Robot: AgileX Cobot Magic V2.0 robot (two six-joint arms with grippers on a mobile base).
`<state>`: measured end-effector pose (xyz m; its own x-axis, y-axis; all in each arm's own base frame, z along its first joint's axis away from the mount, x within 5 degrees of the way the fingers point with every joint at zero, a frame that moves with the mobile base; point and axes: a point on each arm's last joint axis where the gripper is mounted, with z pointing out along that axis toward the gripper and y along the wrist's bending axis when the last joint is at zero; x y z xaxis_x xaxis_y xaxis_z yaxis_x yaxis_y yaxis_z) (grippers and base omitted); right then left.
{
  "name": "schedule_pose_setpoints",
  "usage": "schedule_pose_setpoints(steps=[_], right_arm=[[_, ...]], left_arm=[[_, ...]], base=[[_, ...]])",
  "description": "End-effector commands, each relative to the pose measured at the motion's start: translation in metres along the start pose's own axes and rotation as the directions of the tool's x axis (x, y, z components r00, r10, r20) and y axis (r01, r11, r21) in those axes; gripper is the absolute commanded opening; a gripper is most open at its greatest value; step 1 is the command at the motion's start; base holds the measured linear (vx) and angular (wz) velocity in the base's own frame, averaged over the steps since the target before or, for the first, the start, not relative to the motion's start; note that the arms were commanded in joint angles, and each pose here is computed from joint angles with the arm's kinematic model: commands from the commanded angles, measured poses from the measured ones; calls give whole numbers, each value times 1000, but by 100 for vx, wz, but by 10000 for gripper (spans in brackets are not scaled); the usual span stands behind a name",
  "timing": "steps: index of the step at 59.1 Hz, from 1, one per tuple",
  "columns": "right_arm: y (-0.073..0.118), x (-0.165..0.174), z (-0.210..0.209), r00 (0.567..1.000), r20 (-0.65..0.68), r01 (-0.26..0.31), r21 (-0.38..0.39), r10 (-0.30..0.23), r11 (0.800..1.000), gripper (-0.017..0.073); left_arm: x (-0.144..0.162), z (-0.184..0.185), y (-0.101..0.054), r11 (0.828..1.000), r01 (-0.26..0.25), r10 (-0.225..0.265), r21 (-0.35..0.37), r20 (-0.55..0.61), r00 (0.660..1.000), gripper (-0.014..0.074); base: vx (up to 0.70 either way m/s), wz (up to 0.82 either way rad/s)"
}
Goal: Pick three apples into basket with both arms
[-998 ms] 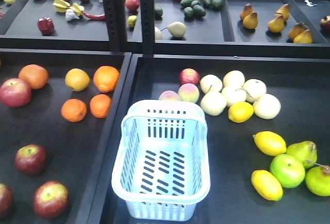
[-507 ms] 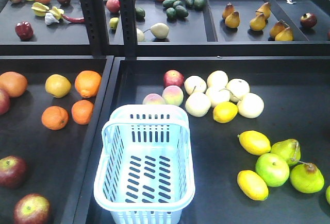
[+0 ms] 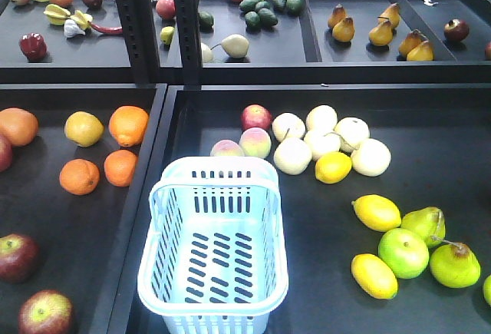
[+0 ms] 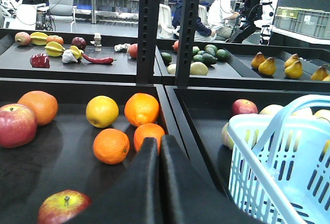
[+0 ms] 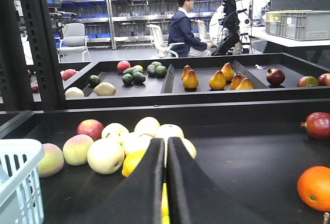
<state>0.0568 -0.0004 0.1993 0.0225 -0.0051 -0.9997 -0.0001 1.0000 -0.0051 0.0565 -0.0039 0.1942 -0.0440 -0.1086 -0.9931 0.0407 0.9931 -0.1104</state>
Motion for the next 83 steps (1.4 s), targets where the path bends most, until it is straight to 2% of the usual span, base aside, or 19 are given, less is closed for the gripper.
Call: schedule_pose_setpoints(steps=[1, 83], right_arm=[[2, -4, -1, 997, 75, 19, -14, -18, 1000, -5], [2, -4, -1, 997, 74, 19, -14, -18, 1000, -5]], left_arm=[[-16, -3, 0, 1000, 6, -6, -6, 109, 994, -6], [-14, -3, 0, 1000, 4, -4, -2, 90, 996, -6]], base=[[0, 0], [0, 0]])
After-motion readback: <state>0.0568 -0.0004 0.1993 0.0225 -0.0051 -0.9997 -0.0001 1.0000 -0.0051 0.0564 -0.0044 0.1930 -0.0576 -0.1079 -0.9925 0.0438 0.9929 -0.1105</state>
